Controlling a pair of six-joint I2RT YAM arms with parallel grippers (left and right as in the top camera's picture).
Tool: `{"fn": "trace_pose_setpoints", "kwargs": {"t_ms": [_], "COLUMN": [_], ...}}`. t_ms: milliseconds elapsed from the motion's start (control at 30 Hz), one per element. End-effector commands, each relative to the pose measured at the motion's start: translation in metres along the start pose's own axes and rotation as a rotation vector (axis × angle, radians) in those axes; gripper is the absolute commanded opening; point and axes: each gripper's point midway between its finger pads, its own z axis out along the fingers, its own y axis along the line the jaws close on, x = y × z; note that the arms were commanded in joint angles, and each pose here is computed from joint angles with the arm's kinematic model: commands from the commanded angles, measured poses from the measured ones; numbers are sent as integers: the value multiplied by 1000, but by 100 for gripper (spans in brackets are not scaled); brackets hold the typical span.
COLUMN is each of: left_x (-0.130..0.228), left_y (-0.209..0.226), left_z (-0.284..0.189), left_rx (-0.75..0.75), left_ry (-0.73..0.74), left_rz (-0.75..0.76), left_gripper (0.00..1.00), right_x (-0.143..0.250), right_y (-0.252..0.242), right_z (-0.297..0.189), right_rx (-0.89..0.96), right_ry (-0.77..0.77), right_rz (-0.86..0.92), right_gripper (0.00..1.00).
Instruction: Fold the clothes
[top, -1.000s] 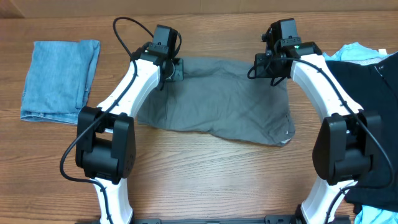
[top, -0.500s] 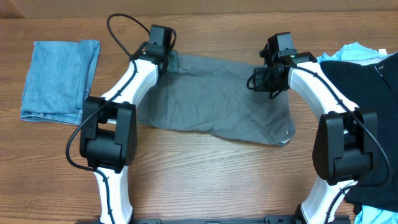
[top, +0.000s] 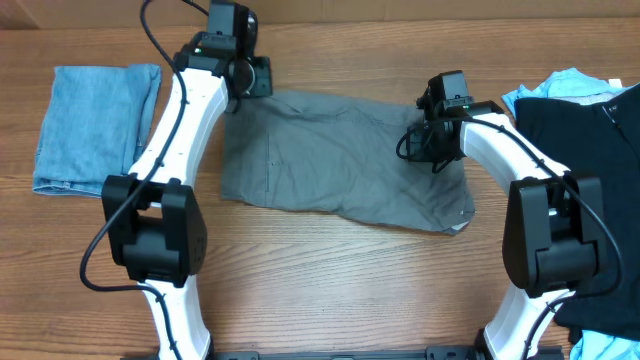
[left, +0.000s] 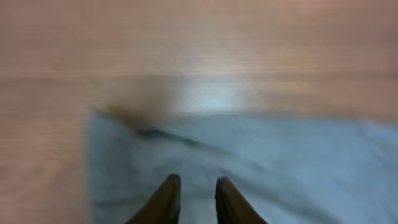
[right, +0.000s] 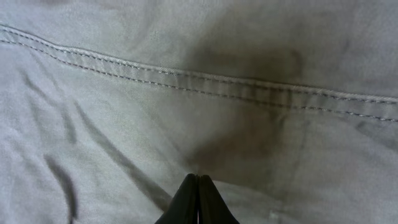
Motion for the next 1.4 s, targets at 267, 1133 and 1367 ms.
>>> {"fn": "trace_pose_setpoints", "kwargs": {"t_ms": [267,1133,1367], "left_x": [89,-21,13], "left_y": [-25,-39,-24], "left_z": [80,13,54], "left_rx": [79,98,46], "left_ry": [334,61,165], "left_rz": [-3,-17,-28], "left_gripper": [33,58,28], "right_x": [-8,2,-37], "right_y": [23,-43,-40], "right_z": [-41,-56,-58], "right_rx": [-148,-169,-195], "right_ry": [-50,2,-151], "right_rz": [35,249,203], "right_gripper": [4,4,4]}}
